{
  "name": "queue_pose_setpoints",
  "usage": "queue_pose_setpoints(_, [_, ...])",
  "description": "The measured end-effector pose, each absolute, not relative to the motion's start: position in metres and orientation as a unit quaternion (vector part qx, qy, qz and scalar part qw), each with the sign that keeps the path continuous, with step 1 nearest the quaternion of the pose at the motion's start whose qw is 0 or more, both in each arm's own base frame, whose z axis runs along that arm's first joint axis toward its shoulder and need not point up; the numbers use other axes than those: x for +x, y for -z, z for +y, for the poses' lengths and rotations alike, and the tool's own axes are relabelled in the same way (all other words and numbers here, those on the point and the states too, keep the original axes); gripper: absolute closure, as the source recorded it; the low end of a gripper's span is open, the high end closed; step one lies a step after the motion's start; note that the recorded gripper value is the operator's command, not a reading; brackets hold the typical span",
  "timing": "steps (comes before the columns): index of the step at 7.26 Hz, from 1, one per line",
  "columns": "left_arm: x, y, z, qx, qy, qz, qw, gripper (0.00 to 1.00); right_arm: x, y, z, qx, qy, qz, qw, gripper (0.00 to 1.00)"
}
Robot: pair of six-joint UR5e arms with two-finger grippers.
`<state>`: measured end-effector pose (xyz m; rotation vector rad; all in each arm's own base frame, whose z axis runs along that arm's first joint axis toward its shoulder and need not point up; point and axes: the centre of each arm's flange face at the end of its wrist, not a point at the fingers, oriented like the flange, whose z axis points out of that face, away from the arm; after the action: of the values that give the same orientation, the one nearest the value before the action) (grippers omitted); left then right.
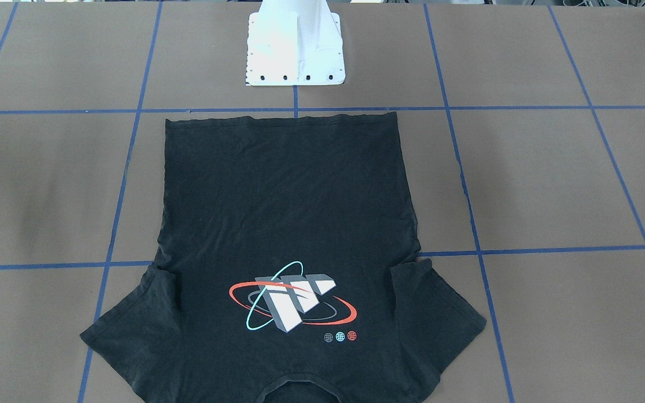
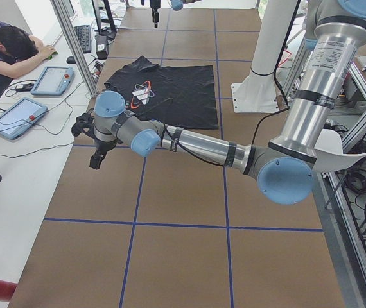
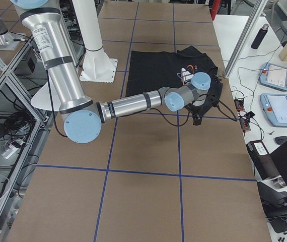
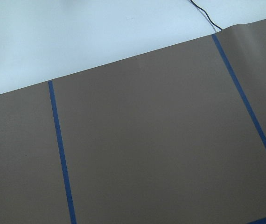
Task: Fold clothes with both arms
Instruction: 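Move the right gripper to the sleeve farthest from the robot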
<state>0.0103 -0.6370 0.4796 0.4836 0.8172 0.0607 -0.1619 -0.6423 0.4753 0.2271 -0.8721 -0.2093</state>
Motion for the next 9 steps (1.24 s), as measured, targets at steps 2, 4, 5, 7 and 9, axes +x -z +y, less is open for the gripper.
queue_pose_setpoints(2, [0.012, -0.484, -0.635, 0.243, 0.01, 0.412, 0.878, 0.01, -0.224, -0.482, -0.661, 0.121, 0.083, -0.435, 0.889, 0.0])
queue_pose_setpoints(4, [0.013, -0.484, -0.636, 0.246, 0.017, 0.417, 0.875, 0.01, -0.292, -0.498, -0.678, 0.139, 0.044, -0.45, 0.881, 0.02])
queue_pose_setpoints(5, [0.013, -0.483, -0.637, 0.246, 0.017, 0.418, 0.875, 0.01, -0.313, -0.497, -0.688, 0.14, 0.038, -0.451, 0.881, 0.05])
queue_pose_setpoints(7, [0.013, -0.482, -0.638, 0.247, 0.017, 0.418, 0.874, 0.01, -0.333, -0.495, -0.703, 0.142, 0.034, -0.441, 0.885, 0.08])
queue_pose_setpoints(9, [0.013, -0.482, -0.638, 0.247, 0.016, 0.418, 0.874, 0.01, -0.336, -0.499, -0.706, 0.144, 0.038, -0.434, 0.888, 0.17])
